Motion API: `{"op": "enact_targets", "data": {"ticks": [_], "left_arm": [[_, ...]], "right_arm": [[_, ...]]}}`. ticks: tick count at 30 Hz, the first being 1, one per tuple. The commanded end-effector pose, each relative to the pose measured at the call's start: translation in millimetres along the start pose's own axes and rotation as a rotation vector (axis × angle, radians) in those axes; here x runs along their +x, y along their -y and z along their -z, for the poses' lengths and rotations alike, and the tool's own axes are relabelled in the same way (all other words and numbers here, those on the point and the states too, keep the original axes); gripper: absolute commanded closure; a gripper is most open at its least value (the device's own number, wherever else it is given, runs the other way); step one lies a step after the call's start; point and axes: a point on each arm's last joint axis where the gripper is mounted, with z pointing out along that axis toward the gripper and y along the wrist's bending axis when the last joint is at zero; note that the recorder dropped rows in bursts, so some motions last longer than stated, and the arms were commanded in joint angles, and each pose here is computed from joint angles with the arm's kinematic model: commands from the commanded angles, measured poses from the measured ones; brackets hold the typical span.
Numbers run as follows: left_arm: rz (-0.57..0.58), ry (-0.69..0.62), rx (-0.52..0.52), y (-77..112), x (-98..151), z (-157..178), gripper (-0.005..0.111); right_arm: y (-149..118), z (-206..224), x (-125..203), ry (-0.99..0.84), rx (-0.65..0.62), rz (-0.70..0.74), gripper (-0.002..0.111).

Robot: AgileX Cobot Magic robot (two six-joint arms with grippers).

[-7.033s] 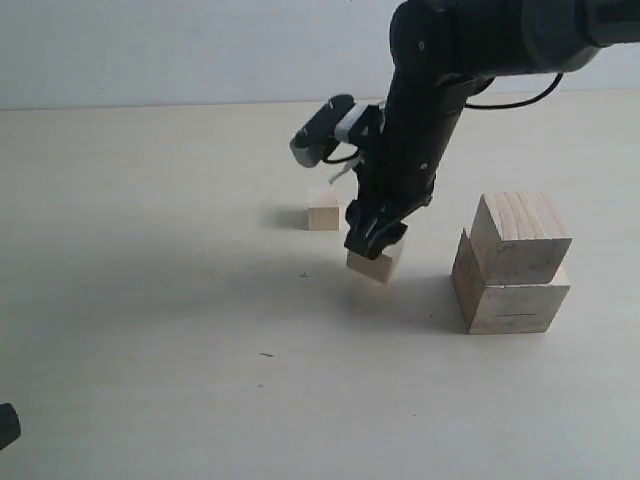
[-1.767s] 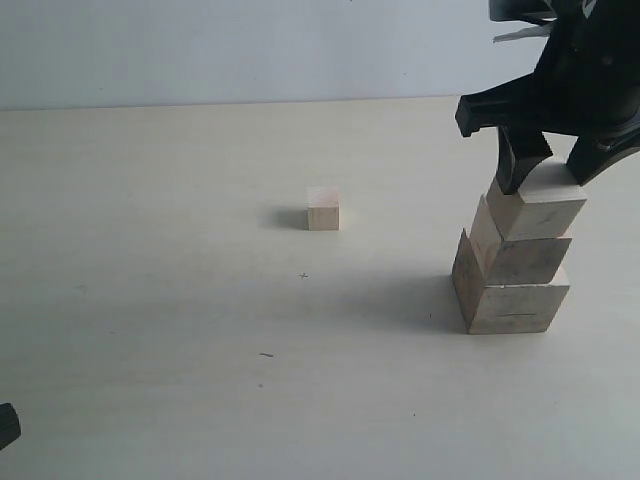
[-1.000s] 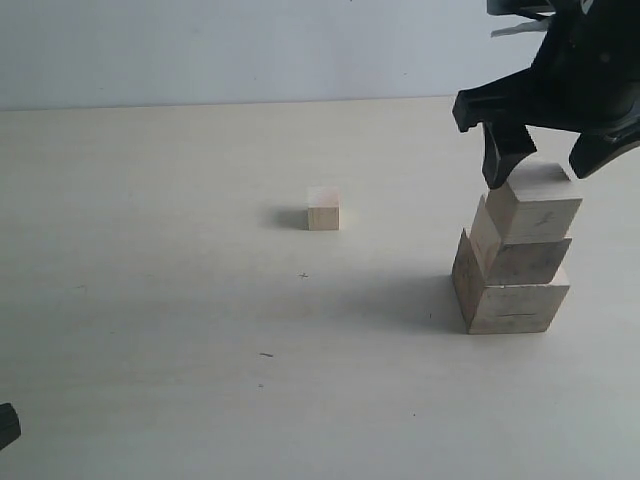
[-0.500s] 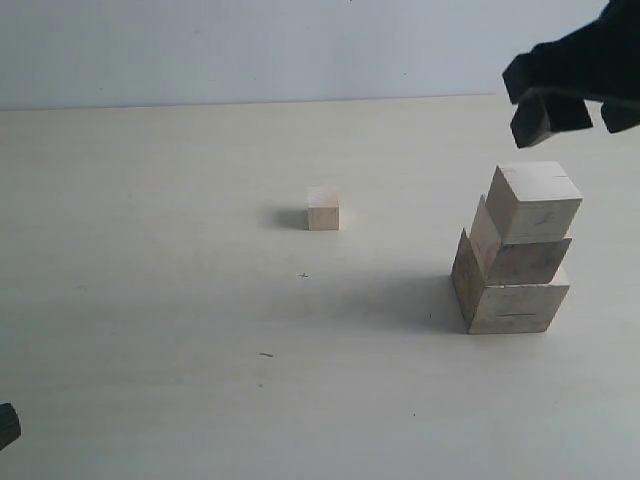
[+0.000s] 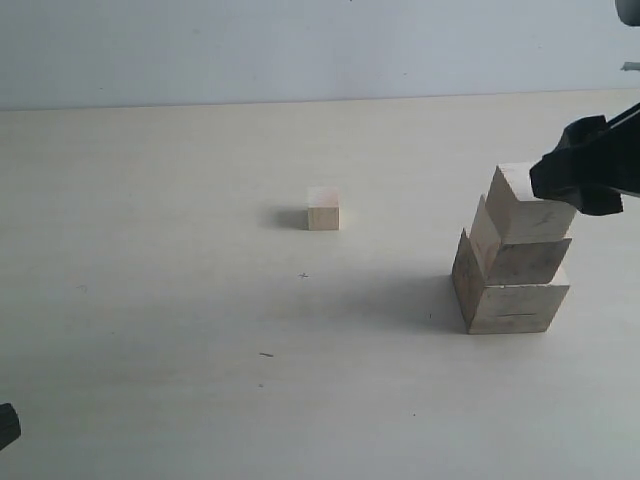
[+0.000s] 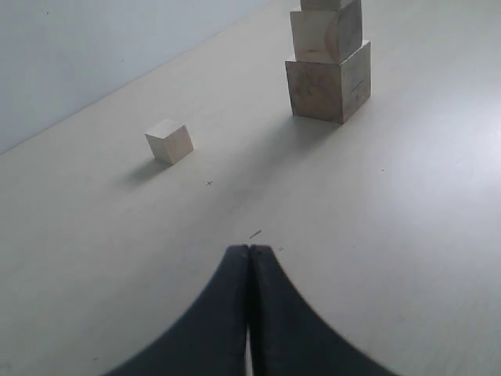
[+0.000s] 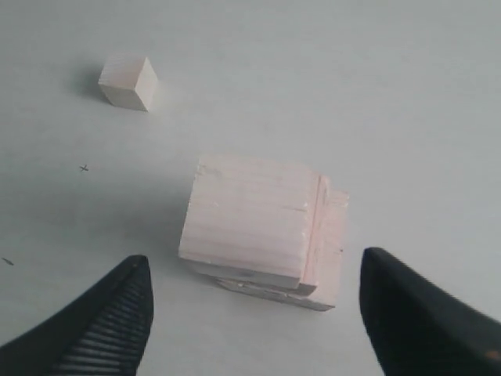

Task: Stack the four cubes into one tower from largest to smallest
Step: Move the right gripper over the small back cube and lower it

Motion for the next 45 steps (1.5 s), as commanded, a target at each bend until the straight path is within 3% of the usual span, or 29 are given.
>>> {"op": "enact_targets", "data": {"ticks": [1,6,13,18,25,33,45], "left_arm": [[0.007,0.013,-0.004,-0.2,-1,1,0.107],[0.007,0.013,-0.004,-0.2,-1,1,0.107],[0.007,0.013,-0.004,-0.2,-1,1,0.107],[0.007,0.013,-0.004,-0.2,-1,1,0.107],[0.007,0.013,-0.004,-0.2,-1,1,0.107],[0.007,0.013,-0.004,-0.2,-1,1,0.107],[0.007,0.013,-0.004,-0.2,-1,1,0.107]], "right_arm": [[0,1,-6,0.08,-0.013,0.017,0.038],[-3,6,-15,0.146,-0.028,0.088,0.038],[-30,30,-48,0.185,-0.098,0.261,0.038],[-58,28,-72,0.083,-0.145,0.328,0.038],[-103,-11,-98,-0.059,-0.182,0.417,0.038],[-118,-65,-95,-0.203,-0.16,0.44,0.038],[-133,-97,-98,-0.223,-0.214,0.341,0.038]]}}
